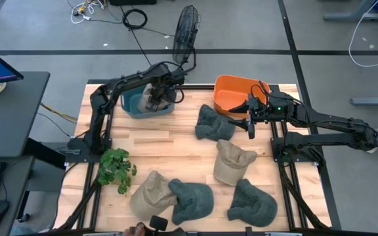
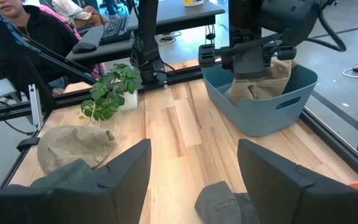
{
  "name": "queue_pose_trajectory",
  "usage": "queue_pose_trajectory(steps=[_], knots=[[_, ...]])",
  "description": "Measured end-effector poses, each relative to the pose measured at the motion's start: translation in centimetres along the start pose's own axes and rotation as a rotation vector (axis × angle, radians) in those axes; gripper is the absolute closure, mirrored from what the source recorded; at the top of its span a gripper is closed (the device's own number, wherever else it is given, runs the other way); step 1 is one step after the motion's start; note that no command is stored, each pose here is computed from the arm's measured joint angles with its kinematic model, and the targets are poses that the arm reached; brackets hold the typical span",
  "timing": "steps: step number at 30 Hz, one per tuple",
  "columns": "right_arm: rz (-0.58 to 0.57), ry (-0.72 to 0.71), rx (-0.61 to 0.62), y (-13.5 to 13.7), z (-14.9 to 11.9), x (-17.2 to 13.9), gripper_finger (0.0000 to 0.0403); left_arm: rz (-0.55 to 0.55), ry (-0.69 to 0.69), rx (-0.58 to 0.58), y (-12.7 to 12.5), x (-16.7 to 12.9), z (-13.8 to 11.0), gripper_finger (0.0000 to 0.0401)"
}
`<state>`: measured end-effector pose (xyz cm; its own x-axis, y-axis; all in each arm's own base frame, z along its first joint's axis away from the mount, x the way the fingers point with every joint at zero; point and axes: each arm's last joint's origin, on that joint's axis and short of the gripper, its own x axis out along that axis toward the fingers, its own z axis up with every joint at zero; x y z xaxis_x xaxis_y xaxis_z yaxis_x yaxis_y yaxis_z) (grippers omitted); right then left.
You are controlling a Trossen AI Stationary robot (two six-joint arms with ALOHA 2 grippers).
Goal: Pick & Place hat
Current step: Put the top brown cap into the blue bin, then put the left brown cap into the blue bin
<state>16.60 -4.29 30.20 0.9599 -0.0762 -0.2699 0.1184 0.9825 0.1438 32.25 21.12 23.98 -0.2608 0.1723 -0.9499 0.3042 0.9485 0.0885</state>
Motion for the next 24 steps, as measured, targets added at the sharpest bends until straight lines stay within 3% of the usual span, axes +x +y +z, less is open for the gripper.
queue_pose_trajectory(steps=[4, 8, 16, 24], knots=[[0.0, 0.0, 0.0, 0.0, 0.0, 0.0, 0.0158, 0.005, 0.005, -0.126, -0.8, -0.5, 0.8, 0.0246], [0.0, 0.0, 0.0, 0.0, 0.0, 0.0, 0.0158, 0.009, 0.015, -0.181, -2.2, -2.6, 1.5, 0.0219], [0.001, 0.0, 0.002, 0.0, 0.0, 0.0, 0.0158, 0.105, -0.2, -0.319, -5.8, -9.5, 1.9, 0.0222], [0.003, -0.001, 0.001, 0.0, 0.0, 0.0, 0.0158, -0.124, -0.416, -0.514, -12.6, -13.9, 2.3, 0.0224]])
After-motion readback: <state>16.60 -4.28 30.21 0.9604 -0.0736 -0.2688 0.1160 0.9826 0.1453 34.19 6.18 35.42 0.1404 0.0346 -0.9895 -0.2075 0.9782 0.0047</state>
